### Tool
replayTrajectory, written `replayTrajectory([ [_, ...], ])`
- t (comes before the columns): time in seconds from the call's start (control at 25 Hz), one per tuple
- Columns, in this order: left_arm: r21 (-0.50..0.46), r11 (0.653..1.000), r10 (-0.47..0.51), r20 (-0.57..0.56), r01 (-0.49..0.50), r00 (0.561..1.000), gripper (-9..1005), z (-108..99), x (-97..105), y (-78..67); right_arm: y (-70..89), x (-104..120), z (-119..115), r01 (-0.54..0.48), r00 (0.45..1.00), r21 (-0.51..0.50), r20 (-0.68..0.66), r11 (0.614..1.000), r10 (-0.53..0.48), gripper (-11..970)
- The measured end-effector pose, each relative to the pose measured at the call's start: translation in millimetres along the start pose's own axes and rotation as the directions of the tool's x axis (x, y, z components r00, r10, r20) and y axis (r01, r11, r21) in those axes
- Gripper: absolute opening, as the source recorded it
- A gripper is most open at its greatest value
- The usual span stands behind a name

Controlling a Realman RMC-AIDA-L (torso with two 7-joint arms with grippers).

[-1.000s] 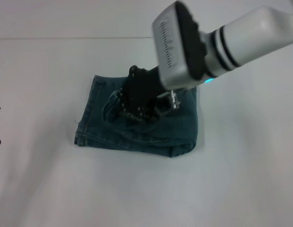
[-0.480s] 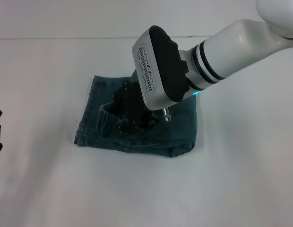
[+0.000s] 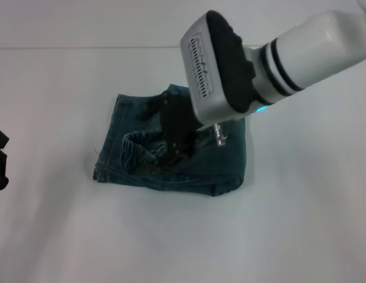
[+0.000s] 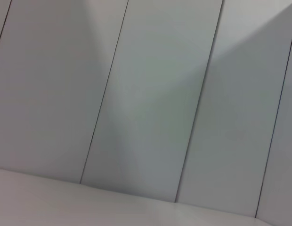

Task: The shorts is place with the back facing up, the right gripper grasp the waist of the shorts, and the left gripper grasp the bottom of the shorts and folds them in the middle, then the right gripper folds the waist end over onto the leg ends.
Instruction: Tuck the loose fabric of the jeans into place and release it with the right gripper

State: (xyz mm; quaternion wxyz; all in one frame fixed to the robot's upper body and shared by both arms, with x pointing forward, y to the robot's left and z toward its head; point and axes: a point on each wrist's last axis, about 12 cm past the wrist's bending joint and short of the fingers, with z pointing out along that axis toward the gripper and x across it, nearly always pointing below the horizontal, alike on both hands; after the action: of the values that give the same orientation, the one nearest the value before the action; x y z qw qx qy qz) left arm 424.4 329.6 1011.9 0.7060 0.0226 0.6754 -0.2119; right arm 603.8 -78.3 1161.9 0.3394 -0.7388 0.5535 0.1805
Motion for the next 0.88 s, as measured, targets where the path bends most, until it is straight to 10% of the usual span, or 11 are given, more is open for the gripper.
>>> replayTrajectory([
  [0.28,0.123,0.992,0.032,-0.042,-0.026,0.999,44,5.2,-1.1,-6.9,0.7,35.2,-29.9,-0.156,0.983,0.119,-0.08,0.981,0.166,944],
  [0.88,0.386,0.922,0.097,-0.148,-0.033,0.984,203,21.9,-5.7,-20.8,-8.7,81.0,-51.5,-0.382,0.916,0.06,-0.11,0.922,0.386,868],
])
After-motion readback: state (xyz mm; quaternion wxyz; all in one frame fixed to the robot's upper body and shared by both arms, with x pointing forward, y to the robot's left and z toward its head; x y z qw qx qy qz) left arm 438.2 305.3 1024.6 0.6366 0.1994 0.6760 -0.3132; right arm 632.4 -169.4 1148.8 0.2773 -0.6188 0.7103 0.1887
